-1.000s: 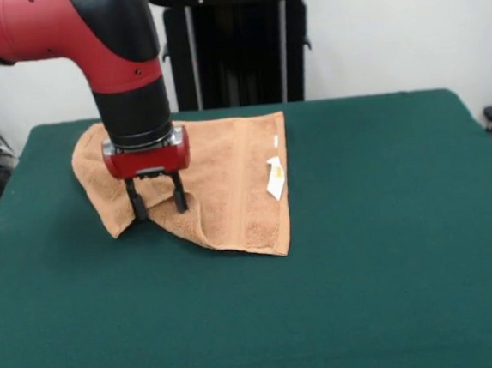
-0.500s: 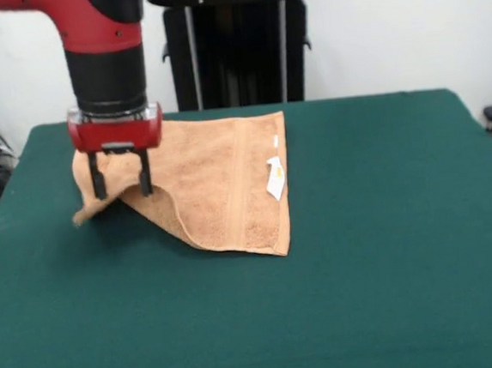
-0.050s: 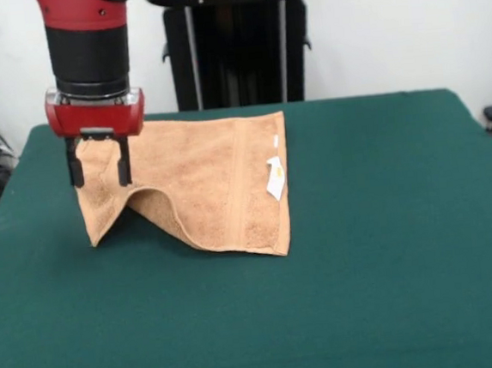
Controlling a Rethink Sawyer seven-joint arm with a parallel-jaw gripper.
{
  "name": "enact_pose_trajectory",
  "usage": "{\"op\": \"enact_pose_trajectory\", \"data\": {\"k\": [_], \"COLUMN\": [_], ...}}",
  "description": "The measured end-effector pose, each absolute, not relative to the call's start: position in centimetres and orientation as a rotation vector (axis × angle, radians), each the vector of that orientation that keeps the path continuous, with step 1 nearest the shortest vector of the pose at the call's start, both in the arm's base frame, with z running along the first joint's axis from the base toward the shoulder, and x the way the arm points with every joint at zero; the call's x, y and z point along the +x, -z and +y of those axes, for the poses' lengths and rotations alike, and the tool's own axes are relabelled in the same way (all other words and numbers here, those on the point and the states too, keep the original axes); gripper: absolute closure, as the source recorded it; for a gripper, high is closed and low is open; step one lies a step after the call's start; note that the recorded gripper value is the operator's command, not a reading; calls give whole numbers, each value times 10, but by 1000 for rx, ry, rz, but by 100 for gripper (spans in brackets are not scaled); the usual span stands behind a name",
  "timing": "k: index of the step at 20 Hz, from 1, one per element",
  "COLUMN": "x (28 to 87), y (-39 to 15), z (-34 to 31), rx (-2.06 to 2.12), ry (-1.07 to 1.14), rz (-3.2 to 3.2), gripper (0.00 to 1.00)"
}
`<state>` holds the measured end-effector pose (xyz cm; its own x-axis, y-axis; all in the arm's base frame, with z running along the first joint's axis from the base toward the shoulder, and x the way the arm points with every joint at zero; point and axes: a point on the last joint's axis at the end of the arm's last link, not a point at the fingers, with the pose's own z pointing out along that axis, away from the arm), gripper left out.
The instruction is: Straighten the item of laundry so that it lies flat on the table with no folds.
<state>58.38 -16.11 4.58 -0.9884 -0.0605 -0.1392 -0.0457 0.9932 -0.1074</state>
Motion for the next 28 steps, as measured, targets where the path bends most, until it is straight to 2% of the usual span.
{"op": "enact_pose_trajectory", "data": {"k": [26, 27, 28], "x": [547, 545, 545], "y": [25, 32, 32], "z": [-152, -151, -150], "rx": [-68, -76, -79], "ry": [115, 126, 127], "rz": [3006, 2976, 2971], "gripper": [0, 100, 100]}}
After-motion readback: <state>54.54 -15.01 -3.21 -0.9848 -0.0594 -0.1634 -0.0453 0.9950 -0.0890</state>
